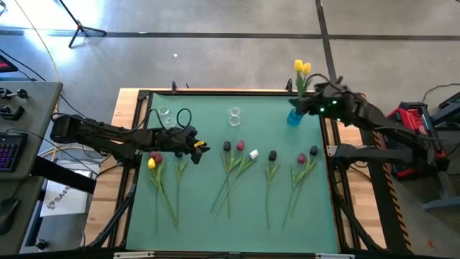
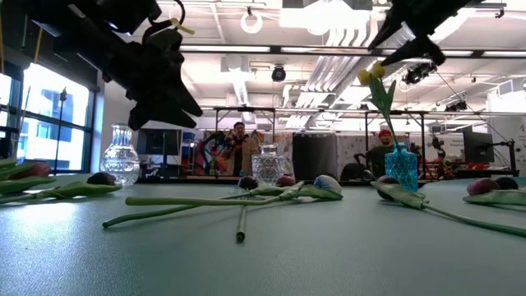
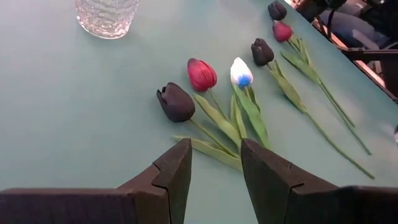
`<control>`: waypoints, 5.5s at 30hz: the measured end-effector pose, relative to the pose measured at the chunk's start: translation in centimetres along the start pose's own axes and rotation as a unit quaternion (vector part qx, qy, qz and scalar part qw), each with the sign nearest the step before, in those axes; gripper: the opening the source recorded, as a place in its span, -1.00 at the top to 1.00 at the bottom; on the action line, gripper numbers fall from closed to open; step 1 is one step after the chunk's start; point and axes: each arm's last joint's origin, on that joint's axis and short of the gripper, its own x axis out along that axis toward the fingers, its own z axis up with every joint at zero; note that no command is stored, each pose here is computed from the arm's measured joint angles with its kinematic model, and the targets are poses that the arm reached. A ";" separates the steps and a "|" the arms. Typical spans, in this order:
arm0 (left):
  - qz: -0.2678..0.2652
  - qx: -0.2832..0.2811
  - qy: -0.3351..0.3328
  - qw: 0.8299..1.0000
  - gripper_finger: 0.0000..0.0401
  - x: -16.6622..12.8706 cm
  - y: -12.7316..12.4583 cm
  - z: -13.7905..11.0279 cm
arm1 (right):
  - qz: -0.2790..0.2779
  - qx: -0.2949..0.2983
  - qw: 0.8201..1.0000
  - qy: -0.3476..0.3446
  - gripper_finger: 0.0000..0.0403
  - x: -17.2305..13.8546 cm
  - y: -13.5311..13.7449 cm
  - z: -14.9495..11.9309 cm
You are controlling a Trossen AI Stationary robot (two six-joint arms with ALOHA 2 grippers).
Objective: Sort flowers into vase by color
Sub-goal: Put the yellow tulip into the blue vase
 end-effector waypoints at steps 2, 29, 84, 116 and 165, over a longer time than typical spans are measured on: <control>0.009 -0.004 0.012 1.000 0.37 -0.6 0.2 -0.1 | 0.003 -0.011 1.000 0.025 0.01 1.1 0.7 -0.7; 0.191 -0.205 0.255 0.925 0.75 -9.1 0.0 -0.9 | 0.034 -0.059 0.984 0.167 0.01 10.0 6.9 -9.5; 0.496 -0.278 0.219 0.793 0.34 -5.5 -2.9 -11.7 | -0.016 -0.136 0.974 0.182 0.01 9.6 5.9 -10.1; 0.234 -0.188 0.074 0.951 0.99 -9.1 -7.7 -2.5 | 0.183 -0.027 0.964 0.191 0.01 9.6 9.1 -9.0; 0.285 -0.304 0.157 0.895 0.72 -5.7 -2.5 -9.6 | 0.132 -0.047 0.965 0.221 0.01 6.8 10.3 -13.4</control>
